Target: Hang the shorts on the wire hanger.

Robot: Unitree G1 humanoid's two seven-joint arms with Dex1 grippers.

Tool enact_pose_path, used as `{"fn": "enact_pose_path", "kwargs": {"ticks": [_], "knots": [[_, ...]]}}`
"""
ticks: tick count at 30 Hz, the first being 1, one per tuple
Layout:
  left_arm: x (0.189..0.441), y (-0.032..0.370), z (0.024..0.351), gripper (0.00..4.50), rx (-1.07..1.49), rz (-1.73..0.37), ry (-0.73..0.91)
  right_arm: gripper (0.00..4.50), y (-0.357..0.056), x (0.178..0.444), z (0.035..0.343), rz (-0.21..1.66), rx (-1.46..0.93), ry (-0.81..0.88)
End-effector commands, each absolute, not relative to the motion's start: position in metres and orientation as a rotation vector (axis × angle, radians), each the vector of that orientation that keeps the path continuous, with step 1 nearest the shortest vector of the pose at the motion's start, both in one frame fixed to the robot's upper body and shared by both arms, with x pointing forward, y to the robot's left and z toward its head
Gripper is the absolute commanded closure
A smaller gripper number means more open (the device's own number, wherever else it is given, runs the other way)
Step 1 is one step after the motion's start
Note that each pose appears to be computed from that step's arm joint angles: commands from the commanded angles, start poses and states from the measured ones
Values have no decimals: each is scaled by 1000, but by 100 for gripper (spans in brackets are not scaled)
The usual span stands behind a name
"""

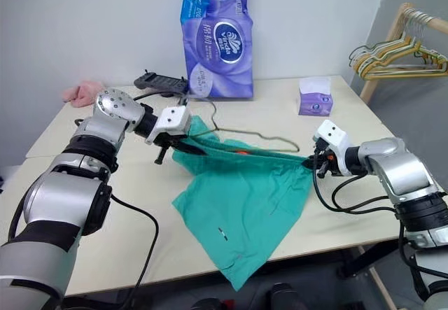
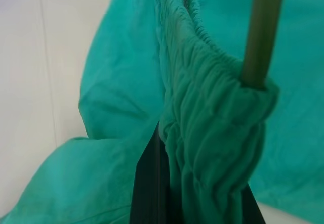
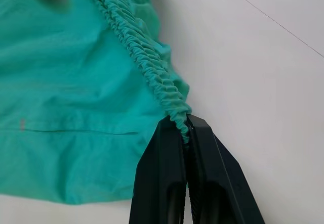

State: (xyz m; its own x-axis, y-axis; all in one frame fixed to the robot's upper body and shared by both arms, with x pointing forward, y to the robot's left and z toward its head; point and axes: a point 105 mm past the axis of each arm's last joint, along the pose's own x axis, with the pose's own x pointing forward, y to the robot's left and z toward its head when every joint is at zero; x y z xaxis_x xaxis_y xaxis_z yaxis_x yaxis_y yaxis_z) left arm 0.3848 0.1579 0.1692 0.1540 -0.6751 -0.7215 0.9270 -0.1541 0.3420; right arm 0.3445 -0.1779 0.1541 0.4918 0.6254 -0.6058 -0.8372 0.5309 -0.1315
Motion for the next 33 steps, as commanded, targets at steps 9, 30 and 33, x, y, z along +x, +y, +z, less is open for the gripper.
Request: {"fn": "enact_pose_path", "kwargs": {"ticks": [9, 30, 33], "knots": [[398, 174, 174, 450, 1100, -1295, 358, 446, -188, 324, 183, 931, -512, 575], [407, 169, 167, 450, 1202, -1237, 346, 446, -162, 315, 210, 993, -586, 522], [408, 166, 167, 450, 1205, -1235, 339, 446, -147, 324, 223, 1010, -598, 473]]}}
